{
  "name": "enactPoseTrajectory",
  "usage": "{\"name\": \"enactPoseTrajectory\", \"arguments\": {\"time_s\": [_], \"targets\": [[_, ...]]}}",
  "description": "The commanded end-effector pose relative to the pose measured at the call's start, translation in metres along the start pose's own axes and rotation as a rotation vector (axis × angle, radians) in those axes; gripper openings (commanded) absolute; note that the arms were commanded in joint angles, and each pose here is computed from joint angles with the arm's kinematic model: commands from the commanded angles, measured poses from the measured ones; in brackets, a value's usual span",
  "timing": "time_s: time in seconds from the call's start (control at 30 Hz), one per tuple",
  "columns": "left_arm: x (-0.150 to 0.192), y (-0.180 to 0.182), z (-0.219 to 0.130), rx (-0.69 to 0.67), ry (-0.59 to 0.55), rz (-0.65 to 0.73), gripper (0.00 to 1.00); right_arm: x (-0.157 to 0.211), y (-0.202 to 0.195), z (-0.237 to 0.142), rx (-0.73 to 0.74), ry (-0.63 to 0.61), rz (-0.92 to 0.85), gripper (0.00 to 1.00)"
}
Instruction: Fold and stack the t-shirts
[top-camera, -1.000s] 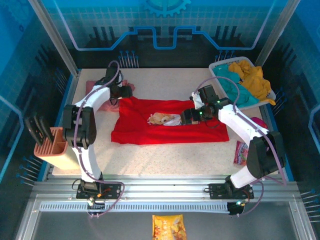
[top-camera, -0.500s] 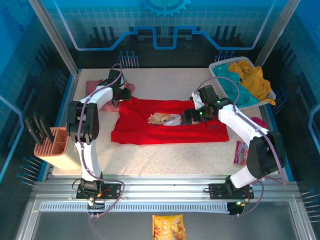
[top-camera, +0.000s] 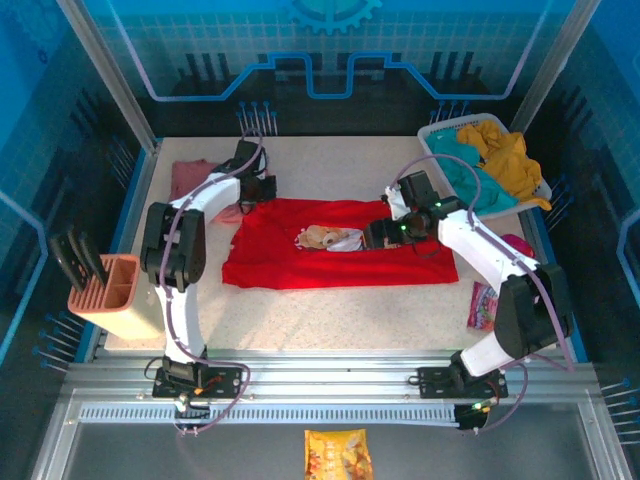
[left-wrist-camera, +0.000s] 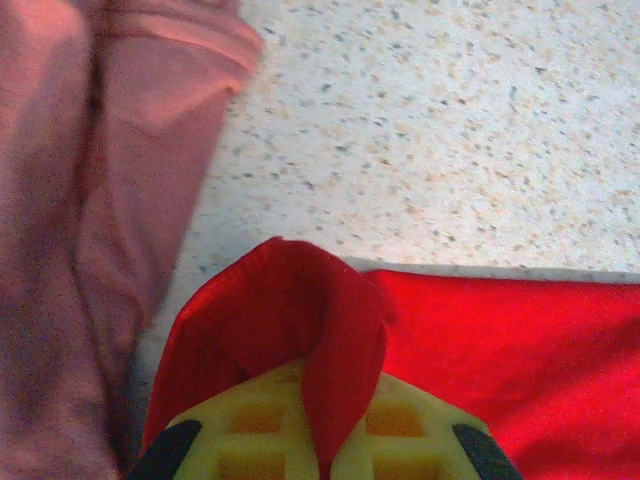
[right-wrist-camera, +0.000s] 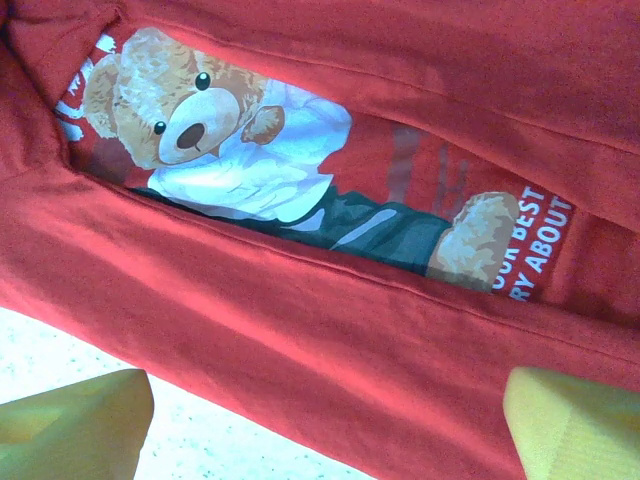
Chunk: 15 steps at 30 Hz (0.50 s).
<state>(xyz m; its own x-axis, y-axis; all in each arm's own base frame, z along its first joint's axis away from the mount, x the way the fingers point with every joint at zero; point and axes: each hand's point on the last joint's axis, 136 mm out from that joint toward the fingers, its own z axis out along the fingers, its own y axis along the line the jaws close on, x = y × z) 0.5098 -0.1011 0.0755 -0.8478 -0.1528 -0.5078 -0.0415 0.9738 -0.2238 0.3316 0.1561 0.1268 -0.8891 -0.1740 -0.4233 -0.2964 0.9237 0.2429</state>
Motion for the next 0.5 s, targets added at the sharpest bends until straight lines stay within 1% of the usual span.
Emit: {"name": "enactPoseTrajectory", "arguments": {"time_s": [0.0,0.1,0.2,0.47], "targets": [[-0.01,-0.026,-0.011,0.062,-0.024,0.008,0.0,0.005,-0.006,-0.008,0.014,-0.005,0.002,0.92],[-0.008,-0.042,-0.003,0.07,-0.006,0.037,0.0,0.007,-0.008,-0.008,0.016,-0.003,0.01,0.92],[-0.012,-0.054,0.003,0.096,0.0,0.033,0.0,0.009,-0.012,-0.01,0.026,-0.003,0.016,0.91],[-0.04,-0.078,0.011,0.158,-0.017,0.022,0.0,0.015,-0.029,-0.015,0.043,-0.013,0.072,0.92]]}}
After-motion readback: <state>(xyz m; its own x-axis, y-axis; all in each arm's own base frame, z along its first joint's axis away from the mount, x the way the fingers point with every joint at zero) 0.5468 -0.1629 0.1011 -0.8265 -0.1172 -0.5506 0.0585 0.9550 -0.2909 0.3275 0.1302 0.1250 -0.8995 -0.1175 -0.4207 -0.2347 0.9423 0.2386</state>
